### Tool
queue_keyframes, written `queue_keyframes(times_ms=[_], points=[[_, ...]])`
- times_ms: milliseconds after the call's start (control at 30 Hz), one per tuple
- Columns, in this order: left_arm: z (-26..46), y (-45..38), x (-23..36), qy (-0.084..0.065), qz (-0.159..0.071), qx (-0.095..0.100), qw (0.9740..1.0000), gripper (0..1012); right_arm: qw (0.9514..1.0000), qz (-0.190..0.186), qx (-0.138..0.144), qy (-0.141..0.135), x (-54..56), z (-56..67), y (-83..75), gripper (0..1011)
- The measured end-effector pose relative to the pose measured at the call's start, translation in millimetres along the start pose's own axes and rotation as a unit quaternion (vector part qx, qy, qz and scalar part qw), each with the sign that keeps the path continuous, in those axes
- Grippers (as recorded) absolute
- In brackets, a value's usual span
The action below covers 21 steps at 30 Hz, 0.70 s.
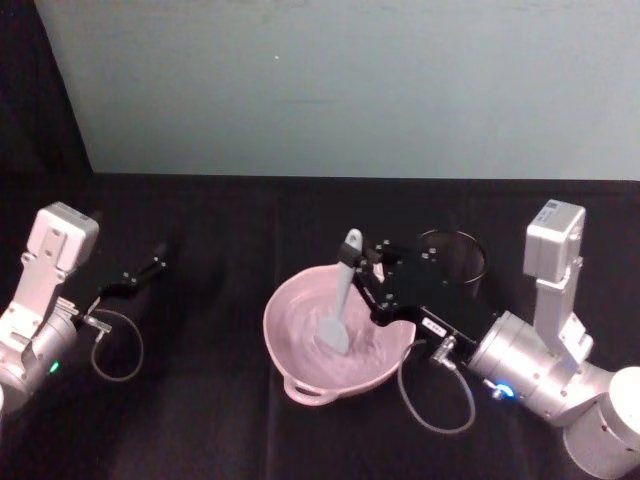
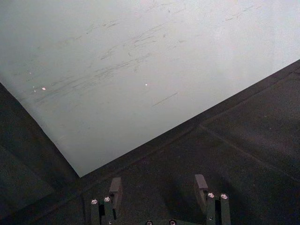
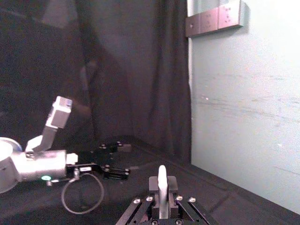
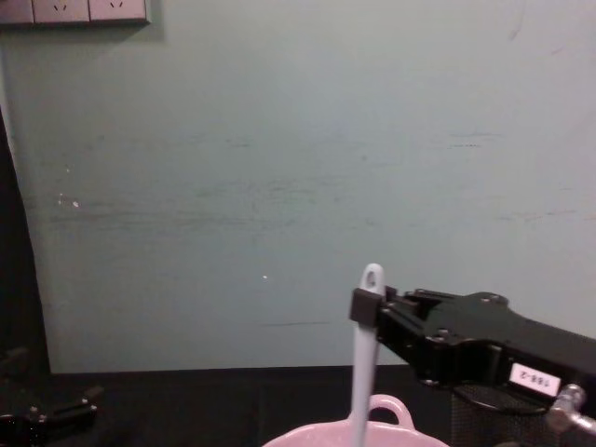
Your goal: Use the one hand to pick up the spoon and stir the clear water in the bowl.
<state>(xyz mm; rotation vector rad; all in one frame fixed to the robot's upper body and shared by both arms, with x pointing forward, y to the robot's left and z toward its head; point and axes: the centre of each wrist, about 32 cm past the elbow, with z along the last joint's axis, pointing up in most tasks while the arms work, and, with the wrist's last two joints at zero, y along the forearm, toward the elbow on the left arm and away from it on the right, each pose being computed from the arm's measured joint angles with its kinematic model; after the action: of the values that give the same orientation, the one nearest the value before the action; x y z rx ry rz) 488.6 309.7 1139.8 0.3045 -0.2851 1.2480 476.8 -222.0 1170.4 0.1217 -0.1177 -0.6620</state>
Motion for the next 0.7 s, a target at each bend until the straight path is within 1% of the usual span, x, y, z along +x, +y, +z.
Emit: queue_keyframes(times_ms=[33,133,233,333,467,500,567,600,700], points=[[0.0,0.0,0.0,0.0,0.0,0.0,1.0,1005,1.0,0.005,0.002,0.002,-2.7,-0.4,2.4,110],[0.0,0.0,0.0,0.0,0.0,0.0,1.0,1005,0.9999,0.011,0.005,0.006,-6.1,-1.4,7.6,110],[0.0,0.0,0.0,0.0,0.0,0.0,1.0,1005,0.9999,0.012,0.005,0.009,-6.8,-3.5,11.2,110],[0.0,0.0,0.0,0.0,0.0,0.0,1.0,1005,0.9998,0.011,0.007,0.014,-5.2,-6.8,16.7,109],[0.0,0.0,0.0,0.0,0.0,0.0,1.0,1005,0.9997,0.002,0.009,0.022,0.8,-12.2,23.3,110],[0.0,0.0,0.0,0.0,0.0,0.0,1.0,1005,0.9997,0.002,0.009,0.022,0.8,-12.2,23.3,110],[0.0,0.0,0.0,0.0,0.0,0.0,1.0,1005,0.9997,-0.01,0.01,0.022,7.7,-14.5,25.4,110],[0.0,0.0,0.0,0.0,0.0,0.0,1.0,1005,0.9997,-0.01,0.01,0.022,7.7,-14.5,25.4,110],[0.0,0.0,0.0,0.0,0.0,0.0,1.0,1005,0.9994,-0.027,0.01,0.017,16.7,-14.3,24.2,110]])
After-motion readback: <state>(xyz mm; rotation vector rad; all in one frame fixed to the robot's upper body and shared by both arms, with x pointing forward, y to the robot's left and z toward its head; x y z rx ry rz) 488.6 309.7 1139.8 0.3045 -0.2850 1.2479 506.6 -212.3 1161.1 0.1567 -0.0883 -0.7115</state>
